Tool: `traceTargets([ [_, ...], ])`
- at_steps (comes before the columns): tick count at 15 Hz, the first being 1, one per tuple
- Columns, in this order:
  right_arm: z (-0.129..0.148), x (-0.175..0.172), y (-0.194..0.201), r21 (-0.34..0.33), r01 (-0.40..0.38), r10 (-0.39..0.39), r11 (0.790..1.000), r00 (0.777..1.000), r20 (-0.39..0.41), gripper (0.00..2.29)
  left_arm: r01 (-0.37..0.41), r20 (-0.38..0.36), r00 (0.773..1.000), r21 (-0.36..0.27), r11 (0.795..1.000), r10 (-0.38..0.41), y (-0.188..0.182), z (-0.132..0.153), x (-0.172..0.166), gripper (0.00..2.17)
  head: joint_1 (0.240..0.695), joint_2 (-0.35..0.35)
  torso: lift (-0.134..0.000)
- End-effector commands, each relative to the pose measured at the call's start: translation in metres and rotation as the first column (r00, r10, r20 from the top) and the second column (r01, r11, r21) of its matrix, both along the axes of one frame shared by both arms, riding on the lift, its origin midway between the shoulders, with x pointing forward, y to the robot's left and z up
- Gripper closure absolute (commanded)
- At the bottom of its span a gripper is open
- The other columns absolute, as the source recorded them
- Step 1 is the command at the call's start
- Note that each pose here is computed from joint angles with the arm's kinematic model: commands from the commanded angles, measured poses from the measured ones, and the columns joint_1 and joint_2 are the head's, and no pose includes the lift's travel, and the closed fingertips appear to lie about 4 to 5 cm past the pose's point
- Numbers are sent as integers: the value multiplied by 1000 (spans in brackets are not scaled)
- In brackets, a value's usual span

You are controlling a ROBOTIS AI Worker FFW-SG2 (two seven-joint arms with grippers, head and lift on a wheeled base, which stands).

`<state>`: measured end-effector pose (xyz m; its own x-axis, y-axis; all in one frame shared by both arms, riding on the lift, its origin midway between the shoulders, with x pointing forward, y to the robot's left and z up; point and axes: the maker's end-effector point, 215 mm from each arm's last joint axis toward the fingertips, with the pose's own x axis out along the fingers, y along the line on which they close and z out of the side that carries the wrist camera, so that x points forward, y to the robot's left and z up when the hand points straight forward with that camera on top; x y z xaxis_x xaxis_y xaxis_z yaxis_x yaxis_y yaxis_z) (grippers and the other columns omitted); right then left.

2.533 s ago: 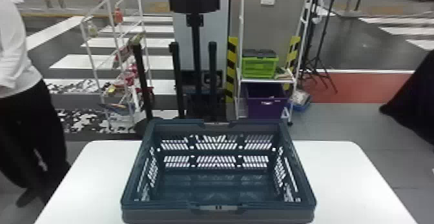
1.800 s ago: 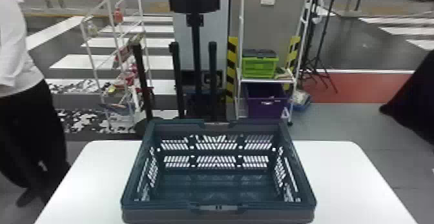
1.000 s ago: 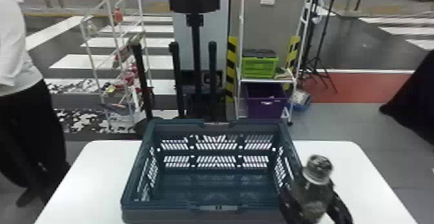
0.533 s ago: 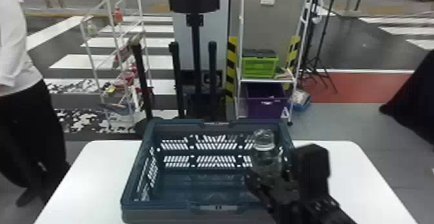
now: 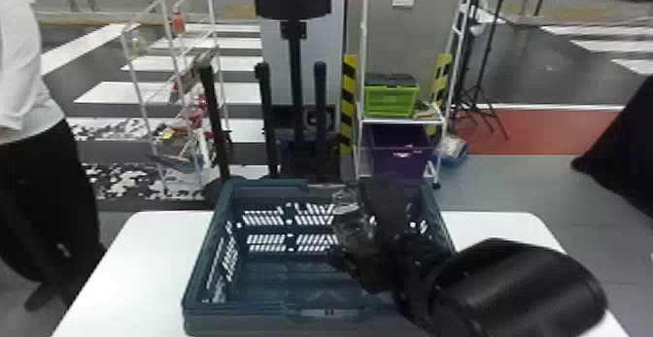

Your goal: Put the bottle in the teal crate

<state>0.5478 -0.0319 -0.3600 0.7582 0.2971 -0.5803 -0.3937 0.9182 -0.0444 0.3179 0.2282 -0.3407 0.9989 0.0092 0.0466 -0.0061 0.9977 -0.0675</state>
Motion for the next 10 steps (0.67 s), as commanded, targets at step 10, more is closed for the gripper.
traceTargets([
  [10,-73,16,1,-86,-21,-2,996,966,-259,2283,-1,-3,1000,2,1000,1,0,-1,0,117,499,0,0],
])
